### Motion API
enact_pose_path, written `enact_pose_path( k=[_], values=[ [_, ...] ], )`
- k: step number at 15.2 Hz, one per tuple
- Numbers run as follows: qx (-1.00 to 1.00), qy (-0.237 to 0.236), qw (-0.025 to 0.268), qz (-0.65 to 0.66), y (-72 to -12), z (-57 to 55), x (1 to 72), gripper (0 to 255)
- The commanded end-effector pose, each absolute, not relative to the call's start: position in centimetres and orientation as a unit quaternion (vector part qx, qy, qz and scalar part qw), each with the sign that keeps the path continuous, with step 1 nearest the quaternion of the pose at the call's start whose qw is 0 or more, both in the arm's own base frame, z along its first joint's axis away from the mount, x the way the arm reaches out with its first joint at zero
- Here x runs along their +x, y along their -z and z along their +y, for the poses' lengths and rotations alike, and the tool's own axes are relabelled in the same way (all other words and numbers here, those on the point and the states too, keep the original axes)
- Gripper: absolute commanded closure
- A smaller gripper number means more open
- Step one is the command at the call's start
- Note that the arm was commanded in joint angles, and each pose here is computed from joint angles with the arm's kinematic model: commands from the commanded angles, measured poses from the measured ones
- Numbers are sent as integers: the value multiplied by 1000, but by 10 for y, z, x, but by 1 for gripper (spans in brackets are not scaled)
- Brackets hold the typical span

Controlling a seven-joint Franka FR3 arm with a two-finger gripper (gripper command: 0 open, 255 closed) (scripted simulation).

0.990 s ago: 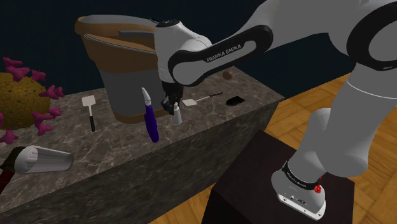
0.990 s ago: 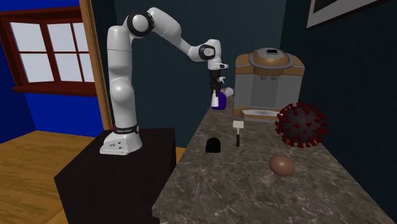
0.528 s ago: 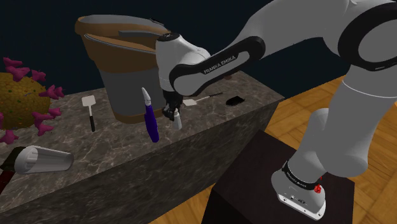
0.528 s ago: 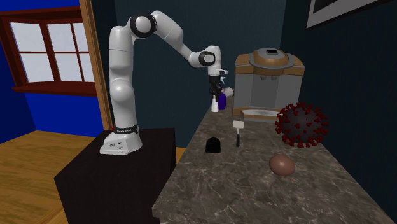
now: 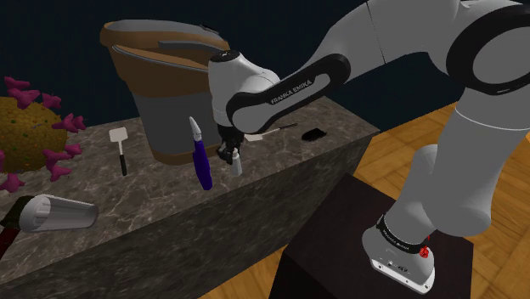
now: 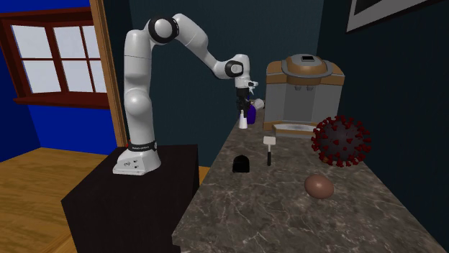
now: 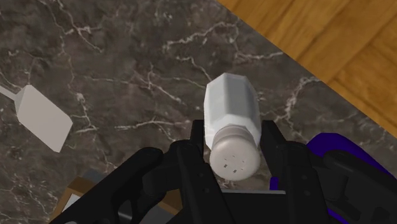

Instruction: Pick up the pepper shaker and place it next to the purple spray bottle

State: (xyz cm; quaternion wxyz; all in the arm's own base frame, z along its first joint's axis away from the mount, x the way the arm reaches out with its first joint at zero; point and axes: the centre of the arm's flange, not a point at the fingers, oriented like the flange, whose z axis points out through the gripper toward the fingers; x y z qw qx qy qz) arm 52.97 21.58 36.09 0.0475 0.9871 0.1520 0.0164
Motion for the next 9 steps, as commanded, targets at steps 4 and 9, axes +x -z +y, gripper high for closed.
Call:
enact_pose_path(
  k=[4, 9],
  values=[
    [987, -16, 47, 152, -361, 216, 530, 0],
    [987, -16, 47, 152, -387, 218, 529, 0]
  ],
)
